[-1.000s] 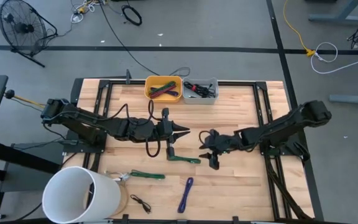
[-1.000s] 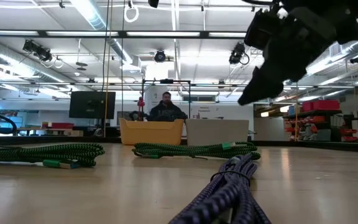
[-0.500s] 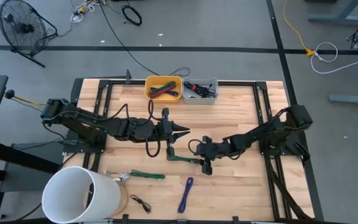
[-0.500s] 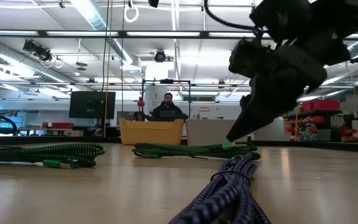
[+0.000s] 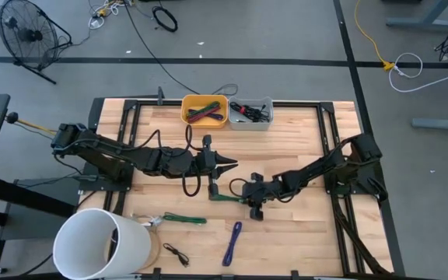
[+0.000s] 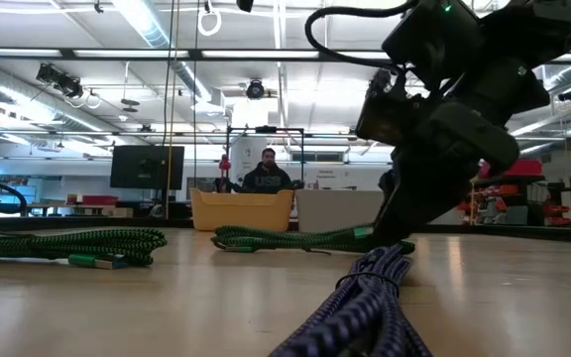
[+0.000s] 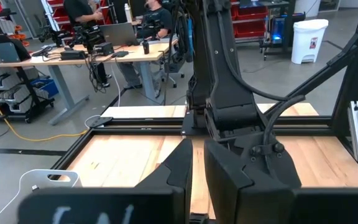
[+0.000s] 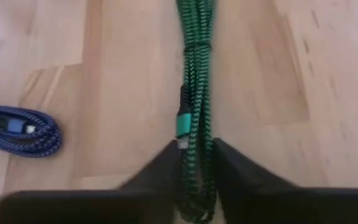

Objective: Pick & Place USB Port
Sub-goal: Put the green black charger cable into the yellow bin

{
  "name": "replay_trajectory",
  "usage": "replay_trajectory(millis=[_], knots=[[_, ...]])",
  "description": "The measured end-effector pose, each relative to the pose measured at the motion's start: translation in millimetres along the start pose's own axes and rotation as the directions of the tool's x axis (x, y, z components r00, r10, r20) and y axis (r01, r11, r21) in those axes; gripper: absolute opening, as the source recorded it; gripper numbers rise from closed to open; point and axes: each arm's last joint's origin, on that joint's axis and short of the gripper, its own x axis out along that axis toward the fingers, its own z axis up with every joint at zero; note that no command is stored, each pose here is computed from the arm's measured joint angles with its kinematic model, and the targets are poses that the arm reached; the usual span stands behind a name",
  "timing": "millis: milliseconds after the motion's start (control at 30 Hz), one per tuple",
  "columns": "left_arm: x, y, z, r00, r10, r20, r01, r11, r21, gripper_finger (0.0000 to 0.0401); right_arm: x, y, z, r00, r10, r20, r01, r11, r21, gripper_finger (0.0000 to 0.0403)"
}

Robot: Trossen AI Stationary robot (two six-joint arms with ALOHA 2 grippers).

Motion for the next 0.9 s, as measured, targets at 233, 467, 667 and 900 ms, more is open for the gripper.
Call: replay_trajectory(millis=[233,467,667,900], knots=[[0.0,0.0,0.0,1.000,0.000,0.000,0.000,1.000,0.000,0.0046,-3.2,-0.1,1.5,1.000,0.006,0.002,-0.006,1.000,-0.004,0.0008],[0.0,0.0,0.0,1.000,0.000,0.000,0.000,1.000,0.000,0.0046,-44.8,-10.1,18.6,0.994,-0.088,0.066,0.089,0.996,-0.005,0.0006],[0.0,0.0,0.1,1.000,0.000,0.001,0.000,1.000,-0.002,0.0046,-105.1,-25.0,37.5,0.937,-0.263,0.230,0.256,0.965,0.061,0.0006],[0.0,0.0,0.0,1.000,0.000,0.000,0.000,1.000,-0.002,0.0046,-172.0,-29.3,54.2,0.828,-0.272,0.490,0.262,0.961,0.092,0.0006]])
